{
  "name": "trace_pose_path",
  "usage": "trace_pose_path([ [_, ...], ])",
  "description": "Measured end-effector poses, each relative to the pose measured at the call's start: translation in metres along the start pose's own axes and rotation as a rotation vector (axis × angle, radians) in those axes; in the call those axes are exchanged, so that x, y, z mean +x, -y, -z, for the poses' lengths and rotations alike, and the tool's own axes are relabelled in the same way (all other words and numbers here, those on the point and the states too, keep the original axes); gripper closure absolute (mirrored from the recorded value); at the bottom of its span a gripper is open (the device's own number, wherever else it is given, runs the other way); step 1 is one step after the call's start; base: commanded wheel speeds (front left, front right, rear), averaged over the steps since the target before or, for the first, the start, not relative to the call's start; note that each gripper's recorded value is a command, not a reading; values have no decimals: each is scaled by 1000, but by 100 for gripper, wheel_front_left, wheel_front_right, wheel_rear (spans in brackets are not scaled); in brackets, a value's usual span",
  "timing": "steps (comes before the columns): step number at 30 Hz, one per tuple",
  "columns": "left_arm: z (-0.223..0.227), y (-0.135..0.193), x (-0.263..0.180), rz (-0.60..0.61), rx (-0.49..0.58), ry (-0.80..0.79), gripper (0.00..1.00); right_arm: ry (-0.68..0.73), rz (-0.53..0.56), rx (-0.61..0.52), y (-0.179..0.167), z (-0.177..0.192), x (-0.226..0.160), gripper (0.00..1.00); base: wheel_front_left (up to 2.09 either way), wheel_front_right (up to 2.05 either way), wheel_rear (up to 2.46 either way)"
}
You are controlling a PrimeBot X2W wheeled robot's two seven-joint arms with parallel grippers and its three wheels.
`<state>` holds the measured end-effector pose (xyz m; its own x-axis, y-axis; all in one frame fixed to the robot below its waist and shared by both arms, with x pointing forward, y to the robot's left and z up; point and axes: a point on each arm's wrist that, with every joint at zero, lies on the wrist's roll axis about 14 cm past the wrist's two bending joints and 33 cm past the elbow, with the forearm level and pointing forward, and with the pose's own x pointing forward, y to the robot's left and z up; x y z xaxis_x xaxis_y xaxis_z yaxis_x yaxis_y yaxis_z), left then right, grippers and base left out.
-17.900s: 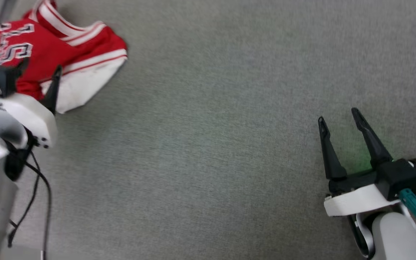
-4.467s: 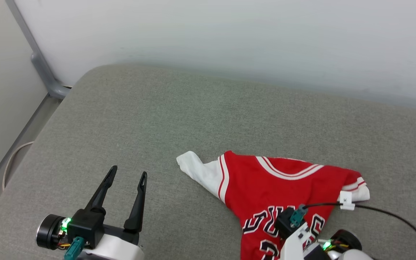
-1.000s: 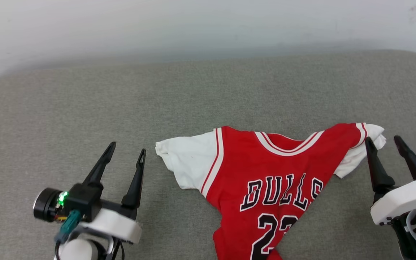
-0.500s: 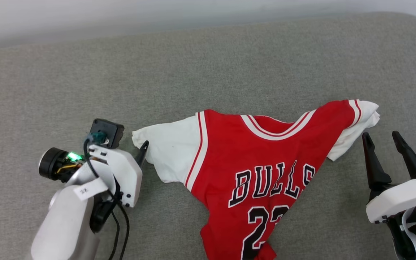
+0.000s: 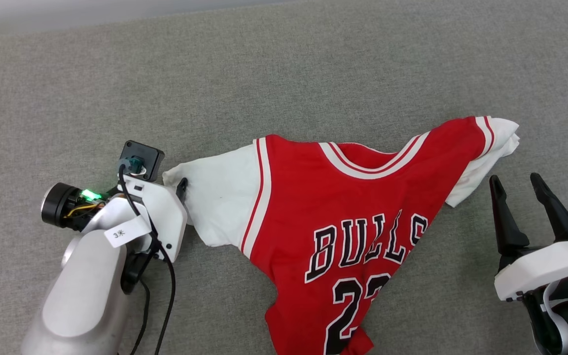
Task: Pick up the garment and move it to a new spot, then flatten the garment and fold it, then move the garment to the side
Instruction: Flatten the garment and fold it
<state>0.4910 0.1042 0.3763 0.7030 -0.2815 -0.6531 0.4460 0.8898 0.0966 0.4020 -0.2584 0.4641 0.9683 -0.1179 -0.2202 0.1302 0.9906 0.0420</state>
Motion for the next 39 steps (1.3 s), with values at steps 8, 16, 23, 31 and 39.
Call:
trace_pose_path([
  [8, 6, 11, 2, 40, -15, 18, 100, -10, -8, -10, -3, 3, 2, 0, 0, 0, 0],
  [16, -13, -32, -31, -148, -99, 232, 100, -44, -31, -21, -7, 3, -3, 0, 0, 0, 0],
  [23, -17, -57, -73, -238, -125, 332, 100, -124, -74, -37, -17, 9, -4, 0, 0, 0, 0],
  [31, -13, -43, -106, -148, -243, 385, 100, -295, -117, -182, -17, 11, 18, 0, 0, 0, 0],
  [39, -18, -38, -122, -137, -246, 403, 100, -559, -86, -244, 5, 11, 62, 0, 0, 0, 0],
])
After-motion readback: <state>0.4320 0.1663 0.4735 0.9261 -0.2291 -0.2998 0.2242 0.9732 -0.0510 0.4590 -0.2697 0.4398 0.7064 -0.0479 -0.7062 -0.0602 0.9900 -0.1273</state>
